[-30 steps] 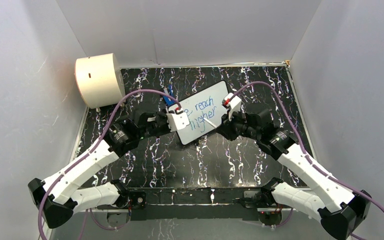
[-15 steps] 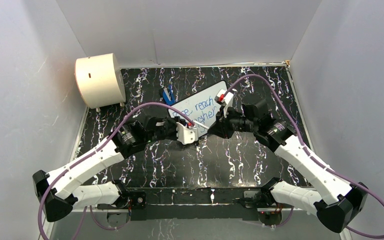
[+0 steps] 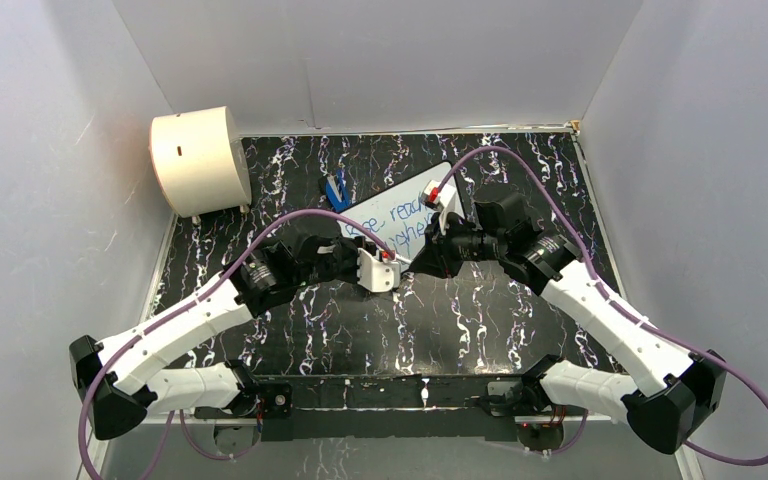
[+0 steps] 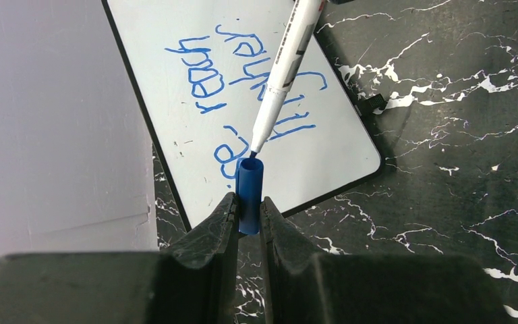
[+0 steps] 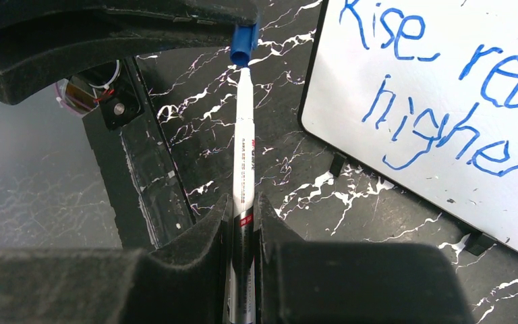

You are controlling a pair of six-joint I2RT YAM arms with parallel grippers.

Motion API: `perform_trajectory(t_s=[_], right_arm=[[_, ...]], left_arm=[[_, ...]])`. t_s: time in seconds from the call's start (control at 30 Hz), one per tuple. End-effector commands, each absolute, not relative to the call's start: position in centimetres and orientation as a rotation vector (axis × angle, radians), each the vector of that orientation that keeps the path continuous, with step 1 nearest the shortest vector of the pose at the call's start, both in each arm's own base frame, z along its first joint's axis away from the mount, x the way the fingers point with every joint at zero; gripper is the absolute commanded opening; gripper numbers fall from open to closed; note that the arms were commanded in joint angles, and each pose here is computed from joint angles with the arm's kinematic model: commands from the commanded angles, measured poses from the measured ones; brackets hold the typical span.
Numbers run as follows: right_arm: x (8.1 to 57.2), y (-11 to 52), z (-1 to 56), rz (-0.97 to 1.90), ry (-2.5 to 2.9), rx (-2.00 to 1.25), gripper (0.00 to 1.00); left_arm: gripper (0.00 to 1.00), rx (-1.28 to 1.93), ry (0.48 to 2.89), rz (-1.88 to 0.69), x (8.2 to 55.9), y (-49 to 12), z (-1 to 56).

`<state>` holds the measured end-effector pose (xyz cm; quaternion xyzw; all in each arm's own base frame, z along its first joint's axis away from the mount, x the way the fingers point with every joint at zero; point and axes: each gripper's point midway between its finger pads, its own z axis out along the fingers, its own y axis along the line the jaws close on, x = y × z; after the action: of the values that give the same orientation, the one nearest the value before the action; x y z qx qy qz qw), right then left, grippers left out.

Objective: Write a sentence on the whiteboard
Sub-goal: Close the pen cap.

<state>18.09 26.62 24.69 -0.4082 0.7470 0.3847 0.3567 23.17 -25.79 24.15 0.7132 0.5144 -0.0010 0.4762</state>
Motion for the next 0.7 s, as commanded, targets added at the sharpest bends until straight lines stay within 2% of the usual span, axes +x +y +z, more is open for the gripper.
perform_trajectory(t_s=[0.0,0.67], right_arm=[[17.99,27.16,27.02,1.026,1.847,-1.074,0.0],[18.56,27.39,26.53,1.015,1.872,-1.064,0.0]], left_arm=[[0.0,1.737,1.232,0.001,23.11,-26.07,24.71],[0.0,1.747,1.205,0.007,23.22,-26.51,24.89]])
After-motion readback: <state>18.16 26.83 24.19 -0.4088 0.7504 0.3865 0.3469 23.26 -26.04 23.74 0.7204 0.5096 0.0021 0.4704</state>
